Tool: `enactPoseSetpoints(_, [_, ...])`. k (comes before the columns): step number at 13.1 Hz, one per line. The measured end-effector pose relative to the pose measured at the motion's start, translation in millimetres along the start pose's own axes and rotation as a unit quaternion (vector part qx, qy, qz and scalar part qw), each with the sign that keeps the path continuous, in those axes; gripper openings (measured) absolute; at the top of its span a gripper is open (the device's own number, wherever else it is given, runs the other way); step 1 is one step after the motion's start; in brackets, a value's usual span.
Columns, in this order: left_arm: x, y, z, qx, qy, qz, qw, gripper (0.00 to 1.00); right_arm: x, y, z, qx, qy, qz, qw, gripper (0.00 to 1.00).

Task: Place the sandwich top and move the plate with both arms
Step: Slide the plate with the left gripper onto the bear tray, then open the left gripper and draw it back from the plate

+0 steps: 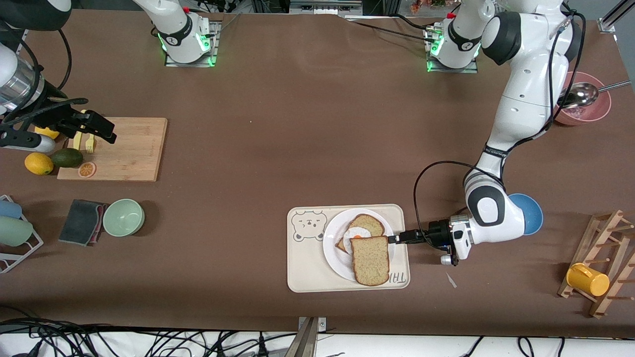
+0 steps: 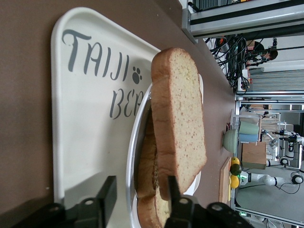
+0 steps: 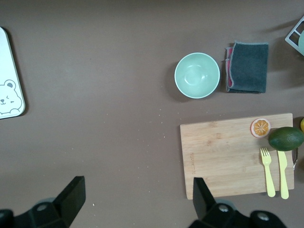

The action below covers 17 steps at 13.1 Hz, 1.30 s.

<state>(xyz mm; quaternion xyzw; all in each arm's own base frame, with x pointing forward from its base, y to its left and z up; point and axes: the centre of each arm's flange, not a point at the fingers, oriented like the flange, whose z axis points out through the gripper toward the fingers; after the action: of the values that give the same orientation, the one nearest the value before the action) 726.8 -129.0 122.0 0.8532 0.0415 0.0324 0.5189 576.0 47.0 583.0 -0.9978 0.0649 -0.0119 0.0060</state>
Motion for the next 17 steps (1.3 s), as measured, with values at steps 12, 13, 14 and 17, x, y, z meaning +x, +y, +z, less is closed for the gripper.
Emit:
enactPoseSetpoints(12, [20,57,-52,0.176,-0.078,0.109,0.975,0.41,-3,0,1,-0.002,-0.010,0.000,1.000,1.00])
enactPoseSetpoints(13, [20,72,-61,0.204,-0.098,0.131,0.965,0.41,-3,0,1,-0.002,-0.011,0.000,1.000,1.00])
enactPoseSetpoints(14, [20,89,-72,0.234,-0.114,0.156,0.953,0.38,-4,0,0,-0.003,-0.011,0.000,1.000,1.00])
enactPoseSetpoints(17, [15,147,-109,0.316,-0.167,0.217,0.908,0.41,-4,0,-2,-0.003,-0.010,0.000,1.000,1.00])
